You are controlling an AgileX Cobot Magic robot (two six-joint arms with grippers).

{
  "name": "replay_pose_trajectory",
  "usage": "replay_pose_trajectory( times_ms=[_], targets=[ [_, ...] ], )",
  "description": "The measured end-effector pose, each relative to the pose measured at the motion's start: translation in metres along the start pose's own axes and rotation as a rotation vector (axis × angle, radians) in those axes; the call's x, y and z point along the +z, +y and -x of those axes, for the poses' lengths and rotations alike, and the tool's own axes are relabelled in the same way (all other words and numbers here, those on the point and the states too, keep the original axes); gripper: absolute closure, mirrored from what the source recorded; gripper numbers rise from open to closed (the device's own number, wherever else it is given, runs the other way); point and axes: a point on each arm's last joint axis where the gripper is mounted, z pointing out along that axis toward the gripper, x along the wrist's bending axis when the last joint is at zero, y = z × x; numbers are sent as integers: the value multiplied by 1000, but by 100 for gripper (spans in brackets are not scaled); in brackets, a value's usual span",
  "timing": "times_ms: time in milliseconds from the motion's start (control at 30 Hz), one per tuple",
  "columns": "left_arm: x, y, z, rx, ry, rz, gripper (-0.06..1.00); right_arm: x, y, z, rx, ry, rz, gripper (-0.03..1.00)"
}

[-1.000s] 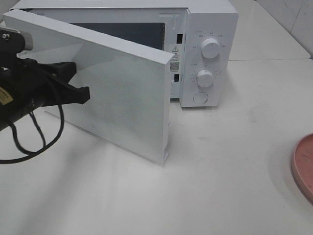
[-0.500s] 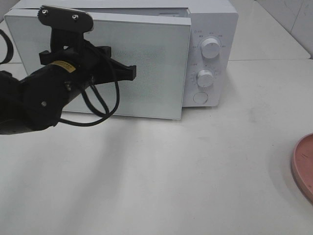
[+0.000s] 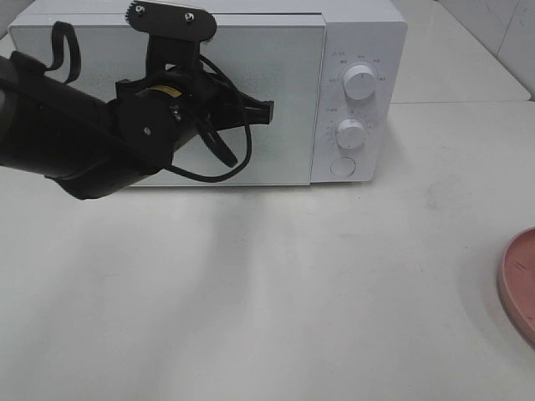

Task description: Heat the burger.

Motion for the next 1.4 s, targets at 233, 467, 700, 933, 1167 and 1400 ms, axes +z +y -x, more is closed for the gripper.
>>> replay_pose_trajectory(
  times_ms=[233, 467, 700, 933, 1167, 1400],
  targets=[
    [9, -2, 4, -12, -27, -52, 94, 0, 0, 0, 0, 0, 0, 20],
    [-6, 1, 3, -3, -13, -25, 94, 0, 0, 0, 0, 0, 0, 20],
    [-40, -4, 21, 12, -97, -67, 94, 0, 0, 0, 0, 0, 0, 20],
    [-53, -15, 31, -3, -222, -240, 50, 0, 0, 0, 0, 0, 0, 20],
    [-66, -29, 44, 41, -409, -445, -3, 0, 0, 0, 0, 0, 0, 20],
    [-85, -18, 47, 142, -545, -495, -5, 0, 0, 0, 0, 0, 0, 20]
  ],
)
